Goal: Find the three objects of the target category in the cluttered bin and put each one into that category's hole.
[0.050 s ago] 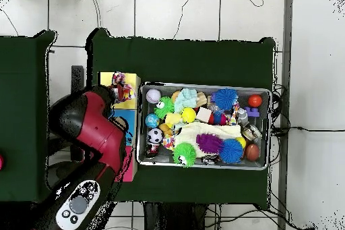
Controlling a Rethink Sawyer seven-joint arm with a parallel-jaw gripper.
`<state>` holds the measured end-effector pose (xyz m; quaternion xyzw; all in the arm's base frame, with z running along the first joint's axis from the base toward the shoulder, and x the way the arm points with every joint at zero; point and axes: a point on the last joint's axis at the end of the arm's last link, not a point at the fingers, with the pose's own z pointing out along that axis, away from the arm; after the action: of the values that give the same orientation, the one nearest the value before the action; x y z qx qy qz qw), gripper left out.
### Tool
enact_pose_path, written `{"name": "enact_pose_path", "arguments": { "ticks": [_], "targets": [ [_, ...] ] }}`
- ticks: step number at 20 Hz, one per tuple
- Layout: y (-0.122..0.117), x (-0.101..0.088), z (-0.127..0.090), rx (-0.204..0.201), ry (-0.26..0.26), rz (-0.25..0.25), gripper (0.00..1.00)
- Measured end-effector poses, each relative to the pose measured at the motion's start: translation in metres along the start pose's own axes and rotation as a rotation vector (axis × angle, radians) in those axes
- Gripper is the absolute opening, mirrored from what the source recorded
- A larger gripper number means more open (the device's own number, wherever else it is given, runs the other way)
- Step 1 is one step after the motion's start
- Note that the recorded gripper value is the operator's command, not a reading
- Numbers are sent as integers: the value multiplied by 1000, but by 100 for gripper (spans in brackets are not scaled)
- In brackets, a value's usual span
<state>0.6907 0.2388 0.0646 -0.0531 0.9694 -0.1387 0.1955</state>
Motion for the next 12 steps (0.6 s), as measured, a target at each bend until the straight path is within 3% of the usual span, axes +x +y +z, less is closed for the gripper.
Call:
{"name": "enact_pose_path", "arguments": {
  "ticks": [12],
  "targets": [
    [0,0,0,5,0,-43,0]
  ]
}}
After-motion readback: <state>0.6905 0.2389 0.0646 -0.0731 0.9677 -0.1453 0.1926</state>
